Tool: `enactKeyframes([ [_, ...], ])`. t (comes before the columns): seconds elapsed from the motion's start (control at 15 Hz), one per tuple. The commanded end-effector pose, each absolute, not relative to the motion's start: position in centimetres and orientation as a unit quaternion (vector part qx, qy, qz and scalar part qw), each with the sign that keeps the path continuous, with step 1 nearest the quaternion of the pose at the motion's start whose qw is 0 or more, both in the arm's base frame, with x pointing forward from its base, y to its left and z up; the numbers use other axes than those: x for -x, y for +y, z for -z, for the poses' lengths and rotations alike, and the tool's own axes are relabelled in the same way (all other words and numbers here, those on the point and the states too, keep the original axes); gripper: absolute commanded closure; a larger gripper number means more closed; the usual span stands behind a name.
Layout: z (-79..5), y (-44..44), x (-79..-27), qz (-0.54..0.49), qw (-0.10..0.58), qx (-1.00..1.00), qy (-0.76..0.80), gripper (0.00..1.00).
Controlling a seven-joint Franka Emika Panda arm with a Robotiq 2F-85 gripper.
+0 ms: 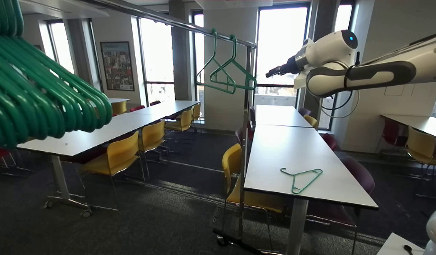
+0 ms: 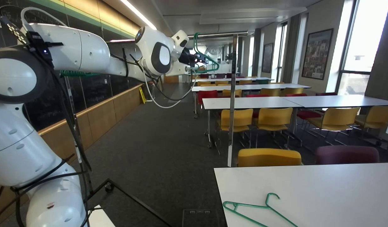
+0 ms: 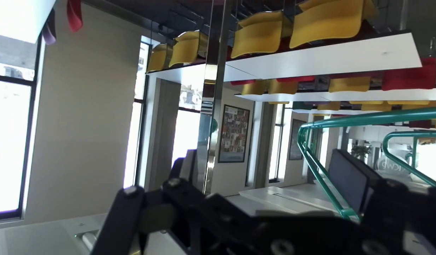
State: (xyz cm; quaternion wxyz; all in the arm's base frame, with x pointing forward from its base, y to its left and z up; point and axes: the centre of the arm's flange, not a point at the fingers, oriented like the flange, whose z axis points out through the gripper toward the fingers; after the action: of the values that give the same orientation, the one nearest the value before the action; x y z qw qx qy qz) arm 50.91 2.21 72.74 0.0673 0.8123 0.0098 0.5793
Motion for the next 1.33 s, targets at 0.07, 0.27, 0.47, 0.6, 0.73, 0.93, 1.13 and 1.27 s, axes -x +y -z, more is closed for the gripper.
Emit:
enactKeyframes([
  [0.07,-73.9,4.0,-50.6,-0.602,0.089,-0.794,0.008,0.0],
  [0.27,-74.9,5.0,-49.4,-0.61,0.049,-0.791,0.01,0.0],
  [0.47,-76.5,5.8,-48.0,-0.626,0.015,-0.78,0.002,0.0],
  [0.6,-77.4,6.1,-47.3,-0.636,0.0,-0.772,-0.001,0.0],
  [0.73,-78.0,6.3,-46.7,-0.641,-0.009,-0.767,-0.003,0.0],
  [0.93,-78.1,6.6,-46.7,-0.639,-0.013,-0.769,-0.001,0.0],
  [1.13,-77.3,6.8,-47.3,-0.63,-0.012,-0.777,0.003,0.0],
  [1.27,-76.5,6.9,-47.8,-0.624,-0.01,-0.782,0.005,0.0],
])
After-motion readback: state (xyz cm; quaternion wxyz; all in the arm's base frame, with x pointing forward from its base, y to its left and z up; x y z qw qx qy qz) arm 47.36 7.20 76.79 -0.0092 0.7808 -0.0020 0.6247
